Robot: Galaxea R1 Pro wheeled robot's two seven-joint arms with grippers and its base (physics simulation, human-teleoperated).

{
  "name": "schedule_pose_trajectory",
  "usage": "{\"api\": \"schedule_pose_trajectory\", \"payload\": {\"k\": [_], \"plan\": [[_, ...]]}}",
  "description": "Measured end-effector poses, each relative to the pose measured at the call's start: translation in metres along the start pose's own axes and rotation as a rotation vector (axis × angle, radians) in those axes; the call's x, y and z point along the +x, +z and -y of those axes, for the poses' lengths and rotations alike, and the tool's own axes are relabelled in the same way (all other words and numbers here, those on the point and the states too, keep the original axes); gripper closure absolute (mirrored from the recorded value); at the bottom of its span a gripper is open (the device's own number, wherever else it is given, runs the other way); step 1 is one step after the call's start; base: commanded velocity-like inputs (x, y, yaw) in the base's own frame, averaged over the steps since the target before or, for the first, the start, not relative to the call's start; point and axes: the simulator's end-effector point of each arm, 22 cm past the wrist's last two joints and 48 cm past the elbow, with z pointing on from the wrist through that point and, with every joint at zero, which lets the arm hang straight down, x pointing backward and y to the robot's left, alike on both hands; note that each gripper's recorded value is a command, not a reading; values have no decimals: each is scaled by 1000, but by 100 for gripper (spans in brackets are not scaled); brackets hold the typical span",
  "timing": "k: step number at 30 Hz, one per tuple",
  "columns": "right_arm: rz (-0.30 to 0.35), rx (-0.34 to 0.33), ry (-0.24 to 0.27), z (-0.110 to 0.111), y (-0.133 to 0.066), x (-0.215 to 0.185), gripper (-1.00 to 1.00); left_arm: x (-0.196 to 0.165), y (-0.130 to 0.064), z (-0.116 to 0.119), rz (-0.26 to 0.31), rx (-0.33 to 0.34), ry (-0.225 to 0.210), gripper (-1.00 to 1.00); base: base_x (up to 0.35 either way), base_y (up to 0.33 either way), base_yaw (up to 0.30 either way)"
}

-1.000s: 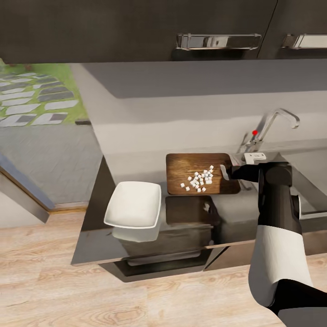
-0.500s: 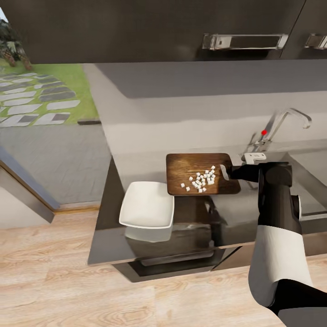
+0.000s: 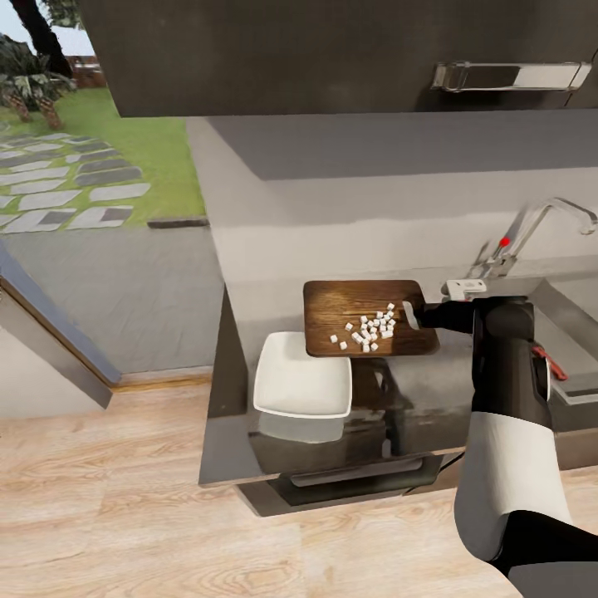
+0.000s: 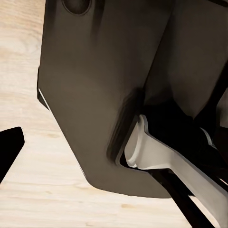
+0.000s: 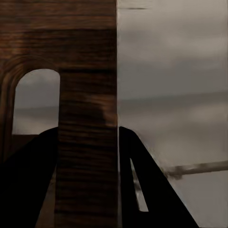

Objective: In the kitchen, take the Vidalia onion out of the sink, dice it on the chopping board with the paring knife, put the diced onion into the bowl on the countertop, then place both the paring knife and the chopping board into the sink.

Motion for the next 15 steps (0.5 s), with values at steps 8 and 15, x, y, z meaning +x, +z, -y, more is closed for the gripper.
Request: {"api": "schedule_pose_trajectory", "payload": {"k": [8,15], "plan": [[2,-4,2,-1,-1,-1,100,0,0,0,1,0,0,-100,0,185,0],[0,2,-1,1,0,0,100,0,0,0,1,-1,0,-100,0,175,0]]}}
